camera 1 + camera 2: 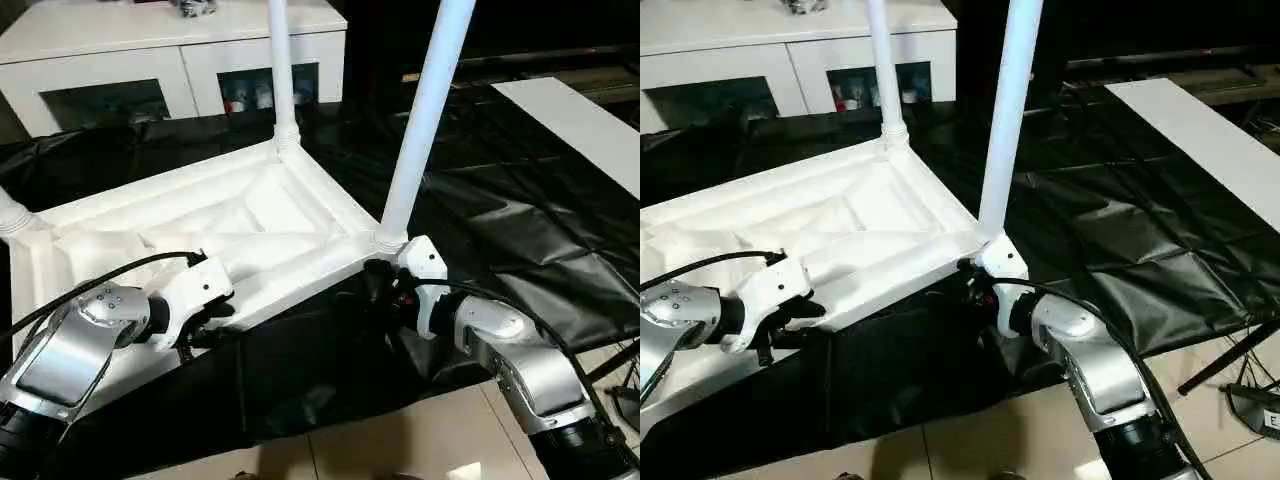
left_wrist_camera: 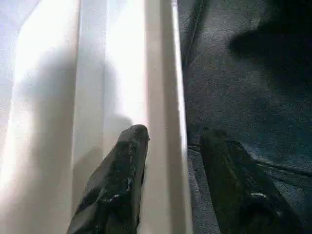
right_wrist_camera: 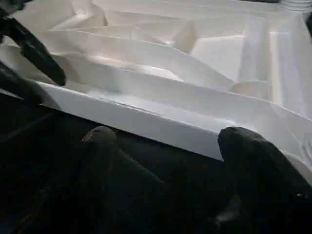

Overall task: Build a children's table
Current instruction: Rotate table base

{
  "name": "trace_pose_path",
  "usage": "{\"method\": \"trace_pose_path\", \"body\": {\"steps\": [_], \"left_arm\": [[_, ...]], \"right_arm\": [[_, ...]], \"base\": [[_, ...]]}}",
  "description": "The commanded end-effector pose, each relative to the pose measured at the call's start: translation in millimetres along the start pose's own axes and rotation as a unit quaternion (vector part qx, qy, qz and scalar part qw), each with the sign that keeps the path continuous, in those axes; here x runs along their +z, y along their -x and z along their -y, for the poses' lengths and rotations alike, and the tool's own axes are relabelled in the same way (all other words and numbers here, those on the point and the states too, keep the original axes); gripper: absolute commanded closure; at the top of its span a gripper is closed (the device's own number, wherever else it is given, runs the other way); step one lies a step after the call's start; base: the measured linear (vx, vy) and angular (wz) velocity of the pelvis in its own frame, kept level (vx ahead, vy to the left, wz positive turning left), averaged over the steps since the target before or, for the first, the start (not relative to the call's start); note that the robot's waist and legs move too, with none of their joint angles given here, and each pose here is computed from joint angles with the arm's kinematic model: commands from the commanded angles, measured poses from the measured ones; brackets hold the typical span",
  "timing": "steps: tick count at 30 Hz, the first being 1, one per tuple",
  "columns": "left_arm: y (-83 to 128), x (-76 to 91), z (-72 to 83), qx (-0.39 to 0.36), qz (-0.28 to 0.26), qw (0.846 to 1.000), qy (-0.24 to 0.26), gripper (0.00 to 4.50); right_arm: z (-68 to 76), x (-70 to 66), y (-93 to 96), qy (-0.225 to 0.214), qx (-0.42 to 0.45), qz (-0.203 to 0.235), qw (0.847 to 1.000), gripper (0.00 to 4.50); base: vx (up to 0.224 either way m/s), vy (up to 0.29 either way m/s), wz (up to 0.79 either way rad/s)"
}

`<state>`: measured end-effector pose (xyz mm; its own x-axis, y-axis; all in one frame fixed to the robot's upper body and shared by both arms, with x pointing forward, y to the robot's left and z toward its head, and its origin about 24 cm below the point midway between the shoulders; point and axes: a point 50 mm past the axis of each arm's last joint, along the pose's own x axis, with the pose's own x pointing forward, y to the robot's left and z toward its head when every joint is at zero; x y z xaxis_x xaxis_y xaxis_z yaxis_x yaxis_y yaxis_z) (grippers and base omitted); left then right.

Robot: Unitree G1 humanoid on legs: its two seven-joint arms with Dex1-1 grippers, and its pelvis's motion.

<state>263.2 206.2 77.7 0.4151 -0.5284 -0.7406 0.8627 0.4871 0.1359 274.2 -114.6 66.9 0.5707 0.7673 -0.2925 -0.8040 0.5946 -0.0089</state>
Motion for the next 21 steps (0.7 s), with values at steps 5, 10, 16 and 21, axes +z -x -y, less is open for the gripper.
{"method": "trace_pose_path", "body": {"steps": [5, 10, 16, 21], "left_arm": [[1, -0.2, -2.1, 0.009, -0.010, 1.000, 0.000, 3.08], [1, 0.7, -2.2, 0.010, -0.005, 1.000, -0.002, 3.45], [-1, 4.5, -3.8, 0.019, 0.015, 1.000, -0.011, 4.15], [-10, 12.9, -9.7, 0.040, 0.042, 0.997, -0.043, 4.42]], "right_arm": [[-3.9, 1.5, 0.9, 0.003, 0.010, -0.002, 1.000, 0.81], [-3.8, 0.2, 1.7, 0.004, 0.010, -0.004, 1.000, 0.81], [-4.5, -0.5, 1.1, 0.007, 0.012, -0.006, 1.000, 0.81], [-5.2, -1.6, 1.4, 0.008, 0.012, -0.006, 1.000, 0.81]], "base": [[0.000, 0.000, 0.00], [0.000, 0.000, 0.00], [0.000, 0.000, 0.00], [0.000, 0.000, 0.00]]}}
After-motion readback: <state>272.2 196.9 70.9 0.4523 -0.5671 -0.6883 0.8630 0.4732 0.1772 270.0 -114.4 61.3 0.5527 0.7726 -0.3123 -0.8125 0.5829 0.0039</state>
